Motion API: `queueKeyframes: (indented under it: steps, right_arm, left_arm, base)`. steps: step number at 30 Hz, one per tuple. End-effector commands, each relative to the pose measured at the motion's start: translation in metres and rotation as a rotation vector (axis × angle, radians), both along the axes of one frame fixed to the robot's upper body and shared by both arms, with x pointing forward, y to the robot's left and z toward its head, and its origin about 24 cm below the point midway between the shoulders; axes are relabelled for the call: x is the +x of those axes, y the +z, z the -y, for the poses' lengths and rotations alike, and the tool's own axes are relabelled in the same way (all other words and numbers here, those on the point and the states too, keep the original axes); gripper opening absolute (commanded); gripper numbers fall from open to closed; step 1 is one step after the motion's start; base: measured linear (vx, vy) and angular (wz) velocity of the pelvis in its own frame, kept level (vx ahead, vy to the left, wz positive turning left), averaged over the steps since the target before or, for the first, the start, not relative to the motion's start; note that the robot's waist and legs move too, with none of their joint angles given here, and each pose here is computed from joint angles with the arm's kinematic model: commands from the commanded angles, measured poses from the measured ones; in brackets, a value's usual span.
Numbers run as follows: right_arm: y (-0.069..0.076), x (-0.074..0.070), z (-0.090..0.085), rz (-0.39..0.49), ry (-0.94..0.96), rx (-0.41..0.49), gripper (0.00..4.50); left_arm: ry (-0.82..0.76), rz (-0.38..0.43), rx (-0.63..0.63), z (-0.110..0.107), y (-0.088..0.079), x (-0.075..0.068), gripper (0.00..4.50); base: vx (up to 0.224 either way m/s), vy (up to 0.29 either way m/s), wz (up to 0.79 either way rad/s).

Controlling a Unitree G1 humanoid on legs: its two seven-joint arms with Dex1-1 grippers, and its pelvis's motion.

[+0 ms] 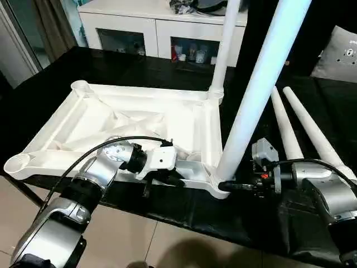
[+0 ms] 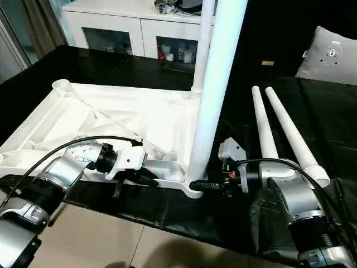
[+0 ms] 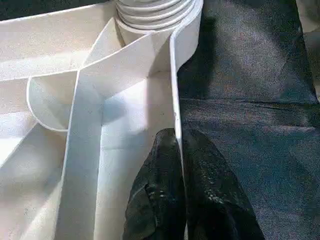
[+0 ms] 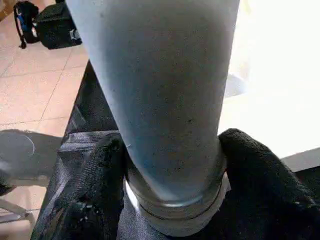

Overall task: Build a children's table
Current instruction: Rotate leg to tighten

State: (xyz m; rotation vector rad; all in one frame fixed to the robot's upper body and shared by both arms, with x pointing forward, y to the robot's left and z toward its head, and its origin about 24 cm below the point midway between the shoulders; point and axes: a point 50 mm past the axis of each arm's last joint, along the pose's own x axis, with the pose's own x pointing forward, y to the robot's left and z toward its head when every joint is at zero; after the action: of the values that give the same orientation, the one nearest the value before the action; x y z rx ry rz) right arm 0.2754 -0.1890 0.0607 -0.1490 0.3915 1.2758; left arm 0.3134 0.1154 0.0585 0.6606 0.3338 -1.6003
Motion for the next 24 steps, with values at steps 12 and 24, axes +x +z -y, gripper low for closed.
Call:
queueKeyframes:
  steps: [12, 24]
  right_arm:
    - [-0.034, 0.026, -0.063, -0.063, -0.514, 0.076, 2.61]
    - [-0.03, 0.044, -0.053, 0.031, -0.808, 0.081, 3.5]
  left_arm:
    - [0.435, 0.046, -0.217, 0.059, 0.015, 0.021, 0.0]
    - [0.532, 0.139, -0.256, 0.08, 0.025, 0.025, 0.0]
  base:
    - [0.0, 0.0, 0.0]
    - [0.0, 0.0, 0.0]
